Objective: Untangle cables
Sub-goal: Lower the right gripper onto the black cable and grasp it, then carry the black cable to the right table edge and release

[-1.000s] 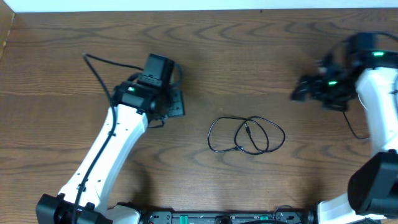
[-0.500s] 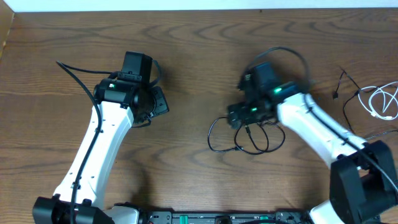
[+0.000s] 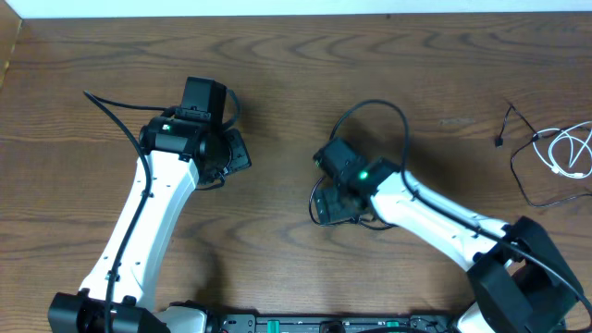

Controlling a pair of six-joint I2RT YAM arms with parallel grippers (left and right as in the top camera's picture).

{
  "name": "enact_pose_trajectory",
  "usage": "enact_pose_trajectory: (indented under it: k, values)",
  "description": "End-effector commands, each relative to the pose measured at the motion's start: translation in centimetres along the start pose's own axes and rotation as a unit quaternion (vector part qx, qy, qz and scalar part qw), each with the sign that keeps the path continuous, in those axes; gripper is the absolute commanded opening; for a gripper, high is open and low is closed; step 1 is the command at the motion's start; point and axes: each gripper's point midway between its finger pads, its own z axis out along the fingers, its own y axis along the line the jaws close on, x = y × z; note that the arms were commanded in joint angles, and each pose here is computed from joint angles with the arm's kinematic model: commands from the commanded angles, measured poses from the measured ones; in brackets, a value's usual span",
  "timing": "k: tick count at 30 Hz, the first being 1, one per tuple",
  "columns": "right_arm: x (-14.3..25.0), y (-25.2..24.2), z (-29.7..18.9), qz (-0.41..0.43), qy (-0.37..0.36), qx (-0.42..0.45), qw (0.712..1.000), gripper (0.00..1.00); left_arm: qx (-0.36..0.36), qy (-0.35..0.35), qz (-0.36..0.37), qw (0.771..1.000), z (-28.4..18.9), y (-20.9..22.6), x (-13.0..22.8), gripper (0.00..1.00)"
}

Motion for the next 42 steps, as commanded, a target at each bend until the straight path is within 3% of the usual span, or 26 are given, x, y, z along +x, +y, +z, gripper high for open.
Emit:
enact_pose_trajectory:
  k: [1,5,11,13,18,22,27,31,35,42]
  values:
    - [1.0,-0.4,0.9,0.042,-0.007,0.022,0.999,0.86,0.003,-0.008,-0.004,1.000,-0.7,-0.1,-0.4,0.53]
    - [1.4,-1.0,2.1,0.093,-0.024,0.030,0.995,0.84,0.002,-0.006,-0.004,1.000,-0.7,-0.1,-0.4,0.53]
    - [0.3,-1.1,3.1,0.106,-0.069,0.020,0.992,0.72,0.002,-0.006,-0.004,1.000,-0.7,-0.1,-0.4,0.53]
    - [0.2,-1.1,3.2,0.106,-0.072,0.020,0.992,0.61,0.002,-0.006,-0.004,1.000,-0.7,-0.1,-0.4,0.53]
    - [0.7,-1.3,3.2,0.105,-0.064,0.024,0.992,0.20,0.002,-0.007,-0.004,1.000,-0.7,-0.1,-0.4,0.53]
    - [0.6,-1.3,3.2,0.105,-0.064,0.024,0.992,0.03,0.002,-0.007,-0.004,1.000,-0.7,-0.1,-0.4,0.53]
    - [-0.1,-1.6,2.8,0.091,-0.065,0.020,0.994,0.01,0.002,-0.006,-0.004,1.000,-0.7,-0.1,-0.3,0.53]
    - [-2.7,-1.5,-0.3,0.055,-0.068,-0.011,0.996,0.01,0.002,-0.006,-0.004,1.000,-0.7,-0.1,-0.4,0.53]
    - [-7.0,-1.3,-6.4,0.014,-0.116,-0.046,0.992,0.01,0.002,-0.006,-0.004,1.000,-0.7,-0.1,-0.3,0.53]
    - [-13.2,-5.3,-18.3,0.064,-0.242,-0.056,0.967,0.01,0.001,-0.005,-0.004,1.000,-0.7,0.0,-0.3,0.53]
